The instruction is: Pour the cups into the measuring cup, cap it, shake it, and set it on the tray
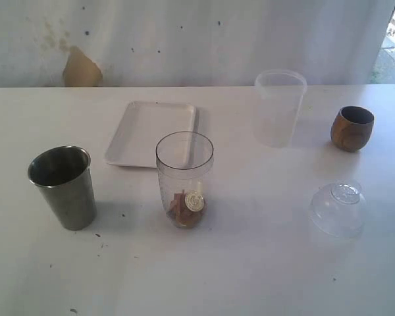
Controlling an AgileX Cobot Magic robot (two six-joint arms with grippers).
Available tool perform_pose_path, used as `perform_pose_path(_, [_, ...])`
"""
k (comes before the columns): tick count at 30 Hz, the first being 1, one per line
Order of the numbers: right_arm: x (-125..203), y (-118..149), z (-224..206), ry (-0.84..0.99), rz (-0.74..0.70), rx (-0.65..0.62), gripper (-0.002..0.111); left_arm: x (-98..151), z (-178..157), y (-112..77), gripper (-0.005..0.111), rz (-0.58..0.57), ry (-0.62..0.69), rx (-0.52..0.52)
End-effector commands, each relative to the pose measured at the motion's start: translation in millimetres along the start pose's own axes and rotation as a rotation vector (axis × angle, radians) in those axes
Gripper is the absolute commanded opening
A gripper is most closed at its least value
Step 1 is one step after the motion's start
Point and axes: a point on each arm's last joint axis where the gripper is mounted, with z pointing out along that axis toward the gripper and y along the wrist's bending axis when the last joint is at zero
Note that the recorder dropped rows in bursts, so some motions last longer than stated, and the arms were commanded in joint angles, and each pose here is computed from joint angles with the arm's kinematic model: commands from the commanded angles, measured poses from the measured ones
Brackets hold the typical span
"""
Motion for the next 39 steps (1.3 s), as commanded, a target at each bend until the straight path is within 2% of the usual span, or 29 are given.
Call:
perform_pose_path(1, [2, 0, 0, 0.002, -0.003, -0.003, 0.000, 5, 8, -2.4, 0.105, 0.059, 0.033, 0.034])
perform_pose_path(4, [2, 0, 0, 0.002, -0.003, -0.003, 0.000, 10, 16, -5.2, 0.105, 0.109, 0.080, 0.074])
perform_pose_path(10, [2, 0, 0, 0.002, -0.003, -0.003, 0.000, 47, 32, -9.0, 0.105, 0.127, 0.393, 0.174])
perform_pose_path(15, [2, 0, 0, 0.002, -0.003, -0.003, 0.000, 64, 44, -9.6, 0.105, 0.141, 0.473, 0.233])
perform_pose_path(23, [2, 0, 0, 0.001, -0.018, -0.003, 0.000, 114, 63, -1.4, 0.105, 0.197, 0.687, 0.317])
perform_pose_path(33, [2, 0, 0, 0.001, -0.018, -0.003, 0.000, 149, 96, 6.9, 0.105, 0.200, 0.755, 0.357])
perform_pose_path(39, [2, 0, 0, 0.001, -0.018, -0.003, 0.000, 163, 108, 9.2, 0.105, 0.248, 0.714, 0.410])
